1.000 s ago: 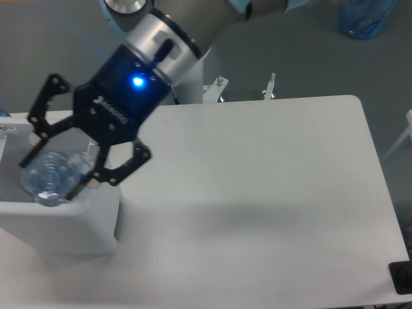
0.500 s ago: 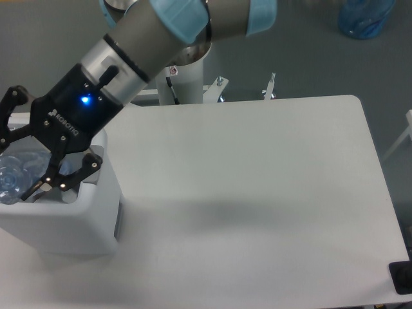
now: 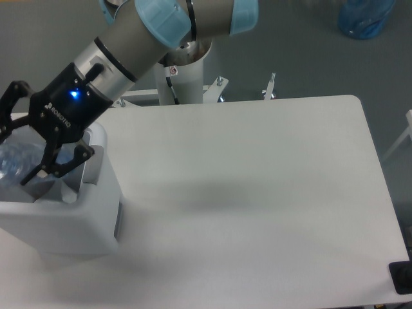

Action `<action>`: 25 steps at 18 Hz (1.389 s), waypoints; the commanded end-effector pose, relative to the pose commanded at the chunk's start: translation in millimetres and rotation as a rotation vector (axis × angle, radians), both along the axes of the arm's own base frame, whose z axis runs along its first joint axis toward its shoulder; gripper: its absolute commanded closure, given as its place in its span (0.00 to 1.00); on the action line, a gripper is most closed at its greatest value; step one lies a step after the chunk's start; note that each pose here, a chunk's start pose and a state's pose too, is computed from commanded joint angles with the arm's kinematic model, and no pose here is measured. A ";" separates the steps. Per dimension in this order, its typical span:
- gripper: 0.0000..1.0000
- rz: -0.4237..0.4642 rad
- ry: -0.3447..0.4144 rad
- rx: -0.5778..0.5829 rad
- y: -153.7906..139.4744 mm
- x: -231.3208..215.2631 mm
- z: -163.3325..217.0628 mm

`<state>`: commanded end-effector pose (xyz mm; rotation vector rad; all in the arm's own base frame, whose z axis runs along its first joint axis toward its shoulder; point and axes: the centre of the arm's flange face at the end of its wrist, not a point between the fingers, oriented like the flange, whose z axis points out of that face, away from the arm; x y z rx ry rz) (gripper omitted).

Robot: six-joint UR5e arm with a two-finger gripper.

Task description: Place the trash in the trash can

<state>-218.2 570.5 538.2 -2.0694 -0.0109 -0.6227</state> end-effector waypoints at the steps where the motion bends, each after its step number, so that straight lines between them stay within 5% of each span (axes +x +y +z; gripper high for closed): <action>1: 0.00 0.018 0.003 0.003 -4.0 -10.6 1.5; 7: 0.00 0.142 0.052 0.033 -38.8 -90.3 13.2; 12: 0.00 0.208 0.089 0.027 -39.7 -169.9 -5.6; 18: 0.00 0.287 0.217 -0.187 -50.9 -238.3 -109.2; 20: 0.00 0.355 0.266 -0.312 -80.5 -268.5 -144.1; 22: 0.00 0.328 0.384 -0.385 -100.7 -282.3 -160.1; 25: 0.00 0.294 0.440 -0.473 -108.0 -285.3 -165.0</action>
